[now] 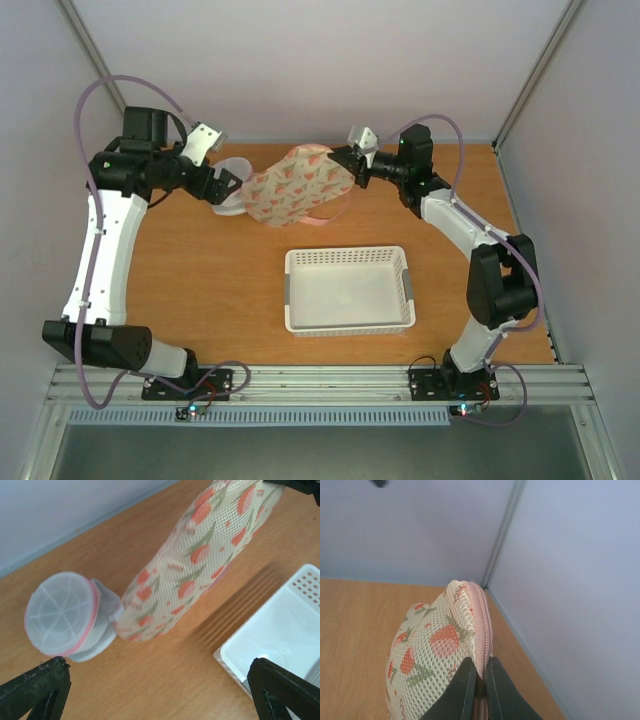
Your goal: Unzip the laundry bag and remove the bra
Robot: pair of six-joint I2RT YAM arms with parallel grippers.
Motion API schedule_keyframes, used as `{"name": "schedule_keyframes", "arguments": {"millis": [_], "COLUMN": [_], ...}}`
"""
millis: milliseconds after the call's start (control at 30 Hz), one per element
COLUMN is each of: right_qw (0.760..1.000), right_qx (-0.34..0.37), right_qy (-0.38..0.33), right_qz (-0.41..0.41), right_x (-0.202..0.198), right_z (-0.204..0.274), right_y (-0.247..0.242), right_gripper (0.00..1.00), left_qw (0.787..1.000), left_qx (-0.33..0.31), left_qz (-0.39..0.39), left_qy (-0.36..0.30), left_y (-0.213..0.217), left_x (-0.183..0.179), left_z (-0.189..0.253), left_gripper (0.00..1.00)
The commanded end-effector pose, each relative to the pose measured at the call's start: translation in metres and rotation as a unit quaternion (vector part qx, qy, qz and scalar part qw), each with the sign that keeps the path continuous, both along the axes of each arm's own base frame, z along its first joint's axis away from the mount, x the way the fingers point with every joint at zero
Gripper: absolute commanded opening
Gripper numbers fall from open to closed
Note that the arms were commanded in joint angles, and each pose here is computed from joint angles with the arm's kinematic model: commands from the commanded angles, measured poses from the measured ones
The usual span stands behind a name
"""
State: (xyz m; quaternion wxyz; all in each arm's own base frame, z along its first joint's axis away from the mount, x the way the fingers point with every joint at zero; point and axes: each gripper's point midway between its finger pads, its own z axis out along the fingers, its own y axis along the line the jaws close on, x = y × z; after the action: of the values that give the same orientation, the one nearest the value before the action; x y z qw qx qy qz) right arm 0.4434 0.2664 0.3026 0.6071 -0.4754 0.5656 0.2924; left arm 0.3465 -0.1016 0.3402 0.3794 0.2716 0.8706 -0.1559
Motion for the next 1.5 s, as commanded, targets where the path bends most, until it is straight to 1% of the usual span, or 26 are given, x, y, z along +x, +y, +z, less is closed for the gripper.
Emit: {"name": "schedule_keyframes", "arguments": {"millis": [0, 67, 133, 167, 200, 233, 333, 433, 567, 667, 767, 833, 867, 1000, 1033, 1133, 1200, 1367, 1400, 1433, 1467], "right_qw": [0.983, 0.977, 0.969, 0.966, 0.963, 0.960, 0.953, 0.945, 0.934, 0.930, 0.929, 0.927, 0.926, 0.926, 0.926, 0.927, 0.926, 0.930, 0.933, 0.936, 0.941], "right_qx": [0.004, 0.000, -0.010, -0.013, -0.014, -0.014, -0.016, -0.027, -0.031, -0.029, -0.037, -0.036, -0.033, -0.022, -0.022, -0.017, -0.011, -0.001, 0.001, 0.004, 0.009], "right_qy": [-0.160, -0.189, -0.221, -0.235, -0.247, -0.257, -0.279, -0.301, -0.325, -0.334, -0.337, -0.340, -0.341, -0.336, -0.335, -0.334, -0.334, -0.330, -0.324, -0.319, -0.312], "right_qz": [0.086, 0.097, 0.107, 0.110, 0.111, 0.113, 0.119, 0.122, 0.142, 0.150, 0.146, 0.156, 0.162, 0.173, 0.171, 0.171, 0.175, 0.165, 0.157, 0.148, 0.135], "right_x": [-0.063, -0.078, -0.093, -0.101, -0.105, -0.110, -0.121, -0.133, -0.155, -0.162, -0.161, -0.166, -0.169, -0.173, -0.171, -0.169, -0.169, -0.162, -0.158, -0.154, -0.148], "right_z": [0.067, 0.074, 0.079, 0.084, 0.089, 0.093, 0.100, 0.103, 0.112, 0.117, 0.115, 0.114, 0.115, 0.119, 0.118, 0.118, 0.120, 0.124, 0.124, 0.125, 0.126], "right_y": [0.017, 0.020, 0.024, 0.028, 0.030, 0.032, 0.038, 0.047, 0.059, 0.064, 0.069, 0.074, 0.075, 0.079, 0.079, 0.081, 0.082, 0.085, 0.086, 0.086, 0.086], "right_gripper": [0.01, 0.01, 0.01, 0.01, 0.01, 0.01, 0.01, 0.01, 0.01, 0.01, 0.01, 0.01, 0.01, 0.01, 0.01, 0.01, 0.01, 0.01, 0.01, 0.01, 0.08], "left_qw": [0.994, 0.984, 0.966, 0.951, 0.942, 0.939, 0.945, 0.942, 0.937, 0.945, 0.947, 0.950, 0.955, 0.959, 0.959, 0.955, 0.954, 0.957, 0.958, 0.962, 0.968], "left_qx": [0.018, 0.043, 0.078, 0.105, 0.122, 0.133, 0.131, 0.117, 0.109, 0.082, 0.057, 0.052, 0.047, 0.030, 0.024, 0.002, -0.001, -0.006, -0.007, -0.008, -0.009], "left_qz": [-0.104, -0.168, -0.245, -0.287, -0.304, -0.305, -0.282, -0.301, -0.321, -0.308, -0.307, -0.300, -0.287, -0.278, -0.281, -0.296, -0.299, -0.289, -0.285, -0.272, -0.251], "left_qy": [-0.031, -0.033, -0.033, -0.051, -0.069, -0.086, -0.104, -0.095, -0.079, -0.077, -0.070, -0.069, -0.063, -0.043, -0.038, -0.021, -0.012, -0.010, -0.010, -0.006, -0.005], "left_y": [-0.018, -0.028, -0.039, -0.041, -0.043, -0.045, -0.049, -0.057, -0.069, -0.074, -0.080, -0.081, -0.081, -0.084, -0.086, -0.092, -0.094, -0.094, -0.094, -0.093, -0.092], "left_x": [-0.023, -0.040, -0.063, -0.069, -0.068, -0.063, -0.052, -0.064, -0.075, -0.074, -0.078, -0.073, -0.068, -0.067, -0.070, -0.079, -0.081, -0.078, -0.077, -0.074, -0.067], "left_z": [0.018, 0.018, 0.015, 0.014, 0.016, 0.020, 0.032, 0.033, 0.029, 0.038, 0.042, 0.040, 0.040, 0.035, 0.035, 0.031, 0.028, 0.030, 0.030, 0.030, 0.031], "left_gripper": [0.96, 0.96, 0.95, 0.95, 0.96, 0.96, 0.97, 0.99, 0.99, 0.99, 0.99, 0.99, 0.97, 0.75, 0.72, 0.69, 0.59, 0.18, 0.06, 0.01, 0.01]}}
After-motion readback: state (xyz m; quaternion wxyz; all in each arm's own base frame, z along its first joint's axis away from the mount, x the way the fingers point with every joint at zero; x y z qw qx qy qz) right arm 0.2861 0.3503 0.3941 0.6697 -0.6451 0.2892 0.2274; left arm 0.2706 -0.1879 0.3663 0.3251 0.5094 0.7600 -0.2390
